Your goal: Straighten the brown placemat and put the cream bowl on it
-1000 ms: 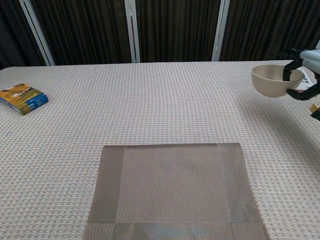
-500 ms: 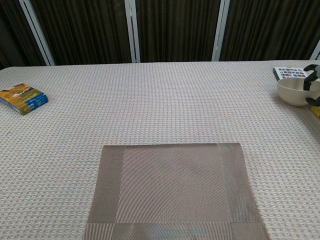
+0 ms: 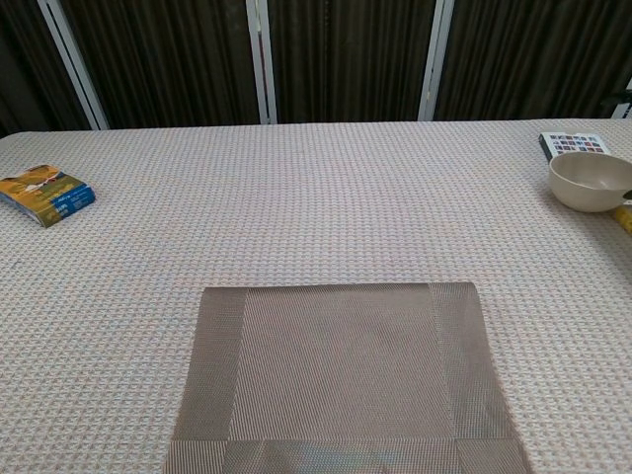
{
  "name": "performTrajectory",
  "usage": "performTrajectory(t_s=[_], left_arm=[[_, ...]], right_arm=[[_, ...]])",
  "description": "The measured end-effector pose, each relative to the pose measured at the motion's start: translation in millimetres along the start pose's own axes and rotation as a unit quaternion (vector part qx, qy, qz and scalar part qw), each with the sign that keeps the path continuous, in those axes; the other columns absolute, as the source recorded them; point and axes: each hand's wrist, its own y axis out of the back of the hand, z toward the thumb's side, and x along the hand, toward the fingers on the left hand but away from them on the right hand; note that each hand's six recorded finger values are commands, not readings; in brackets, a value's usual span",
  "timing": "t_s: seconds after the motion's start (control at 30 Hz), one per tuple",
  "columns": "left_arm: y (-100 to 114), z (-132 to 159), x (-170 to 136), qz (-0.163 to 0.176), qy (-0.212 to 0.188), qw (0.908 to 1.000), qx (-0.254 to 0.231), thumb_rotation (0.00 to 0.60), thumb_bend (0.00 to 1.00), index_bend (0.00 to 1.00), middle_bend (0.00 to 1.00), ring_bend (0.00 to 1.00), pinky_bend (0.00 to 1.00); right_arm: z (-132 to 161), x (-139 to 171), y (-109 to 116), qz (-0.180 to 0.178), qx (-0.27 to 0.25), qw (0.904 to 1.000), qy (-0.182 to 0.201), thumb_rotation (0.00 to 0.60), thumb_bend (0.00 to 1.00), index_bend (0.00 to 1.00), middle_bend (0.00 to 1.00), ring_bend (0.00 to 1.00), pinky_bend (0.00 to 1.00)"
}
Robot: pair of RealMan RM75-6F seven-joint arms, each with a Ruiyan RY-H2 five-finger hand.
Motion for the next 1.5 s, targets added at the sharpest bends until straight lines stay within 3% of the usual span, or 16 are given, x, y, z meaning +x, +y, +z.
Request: performTrajectory(t_s=[0.3,0.5,0.73,0.93,1.13,1.33,1.5], left_arm=[[-15.8,35.3,-2.3,-0.023,-0.092,0.9955,0.004,0.6,0.0,0.0,0.0,0.0,0.0],[-25.6,68.8,-7.6,-0.039,-0.172,0.9843,0.001,0.6,0.0,0.02,0.0,0.0,0.0],[-54.0,121.4,-7.8,-0.056,-0.292,0.9545,0.014,0.6,0.13,0.17,0.0,0.0,0.0],[-88.7,157.4,-8.1,-0.083,-0.368,0.9259,0.01,0.6,0.17,0.29,0.0,0.0,0.0],[-113.8,180.2,-20.8,-0.103,-0.409,0.9061,-0.026,0.6,0.2,0.37,0.0,0.0,0.0],[-147.7,189.0,-37.6,-0.121,-0.439,0.89,-0.024,0.6,0.27,0.38,0.0,0.0,0.0],[-160.9,187.8,-47.7,-0.125,-0.443,0.8876,-0.024,0.6,0.28,0.42,0.0,0.0,0.0]], right_arm=[[-1.0,71.2,53.5,-0.031,-0.038,0.998,0.039,0.6,0.0,0.0,0.0,0.0,0.0],[-10.3,122.5,72.5,-0.034,-0.039,0.9979,0.039,0.6,0.0,0.0,0.0,0.0,0.0],[-8.7,158.0,72.7,-0.036,-0.057,0.9974,0.026,0.6,0.0,0.0,0.0,0.0,0.0],[-7.3,180.3,71.0,-0.037,-0.046,0.9981,0.016,0.6,0.0,0.0,0.0,0.0,0.0],[-9.8,192.7,69.1,-0.044,-0.044,0.998,0.01,0.6,0.0,0.0,0.0,0.0,0.0],[-12.8,192.8,70.0,-0.048,-0.049,0.9976,0.012,0.6,0.0,0.0,0.0,0.0,0.0],[-12.0,193.3,72.8,-0.052,-0.05,0.9973,0.015,0.6,0.0,0.0,0.0,0.0,0.0]])
